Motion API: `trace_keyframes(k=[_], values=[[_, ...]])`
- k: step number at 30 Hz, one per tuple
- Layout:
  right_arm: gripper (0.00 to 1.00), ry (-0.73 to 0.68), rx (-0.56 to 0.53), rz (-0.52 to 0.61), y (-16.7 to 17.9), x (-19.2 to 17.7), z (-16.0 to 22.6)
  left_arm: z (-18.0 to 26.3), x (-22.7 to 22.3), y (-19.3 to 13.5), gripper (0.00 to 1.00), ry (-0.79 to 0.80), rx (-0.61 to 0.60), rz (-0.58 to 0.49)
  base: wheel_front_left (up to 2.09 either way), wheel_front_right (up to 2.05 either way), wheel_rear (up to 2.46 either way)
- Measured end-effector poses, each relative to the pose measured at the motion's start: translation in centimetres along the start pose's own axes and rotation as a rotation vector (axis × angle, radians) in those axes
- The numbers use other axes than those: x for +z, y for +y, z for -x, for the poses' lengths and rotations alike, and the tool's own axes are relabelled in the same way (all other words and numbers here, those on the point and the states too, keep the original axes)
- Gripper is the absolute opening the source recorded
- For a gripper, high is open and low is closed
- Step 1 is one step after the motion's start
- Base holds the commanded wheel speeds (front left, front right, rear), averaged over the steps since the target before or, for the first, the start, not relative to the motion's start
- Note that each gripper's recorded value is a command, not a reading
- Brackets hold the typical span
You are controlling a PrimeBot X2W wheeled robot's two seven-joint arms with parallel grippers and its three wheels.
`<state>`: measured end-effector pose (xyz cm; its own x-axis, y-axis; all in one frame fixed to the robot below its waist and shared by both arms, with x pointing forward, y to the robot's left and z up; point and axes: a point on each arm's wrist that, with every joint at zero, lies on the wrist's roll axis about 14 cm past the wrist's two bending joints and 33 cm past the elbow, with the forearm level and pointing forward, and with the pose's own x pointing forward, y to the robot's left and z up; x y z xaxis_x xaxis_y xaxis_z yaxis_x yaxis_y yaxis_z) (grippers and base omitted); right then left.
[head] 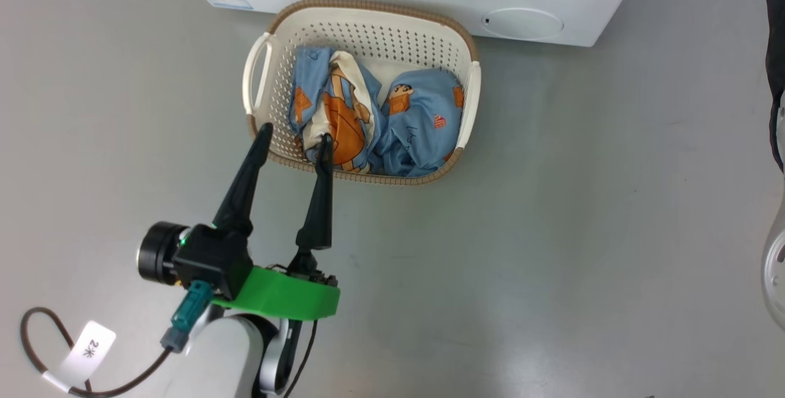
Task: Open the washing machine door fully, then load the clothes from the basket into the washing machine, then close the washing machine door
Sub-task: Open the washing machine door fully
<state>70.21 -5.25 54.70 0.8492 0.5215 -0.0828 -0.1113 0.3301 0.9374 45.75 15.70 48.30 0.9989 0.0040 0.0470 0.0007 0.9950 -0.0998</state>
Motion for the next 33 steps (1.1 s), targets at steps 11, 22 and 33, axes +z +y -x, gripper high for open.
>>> trace_keyframes(k=[11, 22, 33], values=[[0.0, 0.046, -0.018, 0.006, -1.6, -1.1, -1.6, -1.2, -0.3, -0.1, 1.0, -0.006, -0.005, -0.001, 0.0, 0.0, 0.0], [0.0, 0.074, -0.004, -0.014, -1.6, -2.1, -2.7, -1.2, -0.8, 0.6, 1.0, 0.012, 0.023, 0.009, 0.0, 0.0, 0.0], [0.0, 0.123, -0.018, -0.015, -2.2, -2.5, -3.5, -1.4, -1.4, 0.7, 1.0, 0.023, 0.024, 0.011, 0.0, 0.0, 0.0]])
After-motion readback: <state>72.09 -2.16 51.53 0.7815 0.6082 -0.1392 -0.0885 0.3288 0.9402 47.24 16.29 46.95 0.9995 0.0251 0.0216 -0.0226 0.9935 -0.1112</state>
